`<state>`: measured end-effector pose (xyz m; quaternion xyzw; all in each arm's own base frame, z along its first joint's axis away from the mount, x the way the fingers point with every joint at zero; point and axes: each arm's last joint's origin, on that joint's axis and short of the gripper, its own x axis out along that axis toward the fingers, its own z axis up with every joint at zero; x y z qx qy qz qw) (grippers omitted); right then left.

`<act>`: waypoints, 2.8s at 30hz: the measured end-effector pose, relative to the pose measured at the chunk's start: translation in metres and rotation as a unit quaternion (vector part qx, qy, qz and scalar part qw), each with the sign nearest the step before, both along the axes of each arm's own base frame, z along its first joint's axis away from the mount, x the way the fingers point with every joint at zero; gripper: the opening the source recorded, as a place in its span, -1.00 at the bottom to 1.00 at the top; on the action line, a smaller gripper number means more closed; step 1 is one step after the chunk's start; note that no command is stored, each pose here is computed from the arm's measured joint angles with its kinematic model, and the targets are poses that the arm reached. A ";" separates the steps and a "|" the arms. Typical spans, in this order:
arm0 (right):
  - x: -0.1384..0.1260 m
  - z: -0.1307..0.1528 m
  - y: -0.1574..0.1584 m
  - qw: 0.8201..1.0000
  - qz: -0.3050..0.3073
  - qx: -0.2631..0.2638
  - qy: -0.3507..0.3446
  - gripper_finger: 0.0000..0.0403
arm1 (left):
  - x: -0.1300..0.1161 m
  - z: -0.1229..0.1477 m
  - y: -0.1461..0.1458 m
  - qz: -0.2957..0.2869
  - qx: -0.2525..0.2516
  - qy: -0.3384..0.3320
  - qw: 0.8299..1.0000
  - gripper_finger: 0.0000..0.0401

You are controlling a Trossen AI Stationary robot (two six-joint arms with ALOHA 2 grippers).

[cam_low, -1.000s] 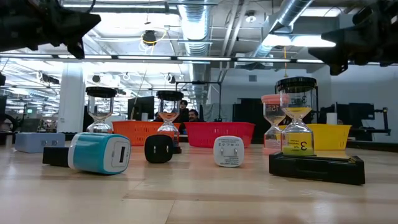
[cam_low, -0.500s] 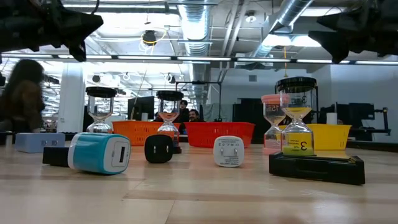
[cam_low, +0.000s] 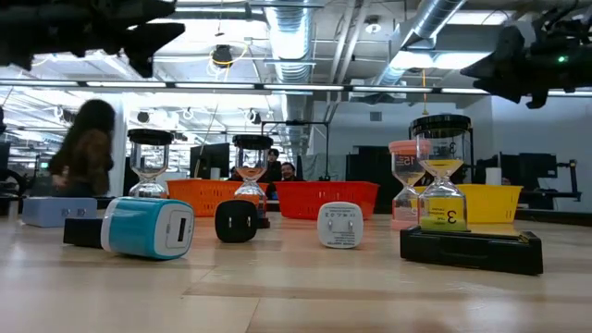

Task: Pick & Place Office items
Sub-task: Put the left green hourglass into the orange bin

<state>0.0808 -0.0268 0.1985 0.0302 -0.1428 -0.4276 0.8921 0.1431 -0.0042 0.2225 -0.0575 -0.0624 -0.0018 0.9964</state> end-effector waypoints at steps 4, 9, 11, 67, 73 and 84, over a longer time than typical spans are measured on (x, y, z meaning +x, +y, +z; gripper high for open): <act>0.000 -0.002 -0.001 1.000 0.000 0.015 -0.010 0.21 | 0.015 -0.008 -0.002 -0.014 0.003 0.049 0.999 -0.10; 0.003 -0.011 -0.001 0.999 0.002 0.018 0.049 0.21 | 0.028 -0.027 -0.013 -0.042 0.008 0.115 0.992 0.00; 0.003 -0.012 -0.001 0.998 0.004 0.023 0.050 0.21 | 0.032 -0.033 -0.018 -0.050 0.012 0.130 0.990 0.03; 0.008 -0.022 0.003 0.990 0.108 0.078 0.043 0.21 | 0.031 -0.088 -0.043 0.035 0.036 0.278 0.959 0.29; 0.008 -0.022 0.003 0.990 0.108 0.078 0.043 0.21 | 0.031 -0.088 -0.043 0.035 0.037 0.278 0.959 0.06; 0.008 -0.022 0.003 0.990 0.108 0.078 0.042 0.21 | 0.038 -0.065 -0.034 0.070 0.025 0.228 0.971 0.06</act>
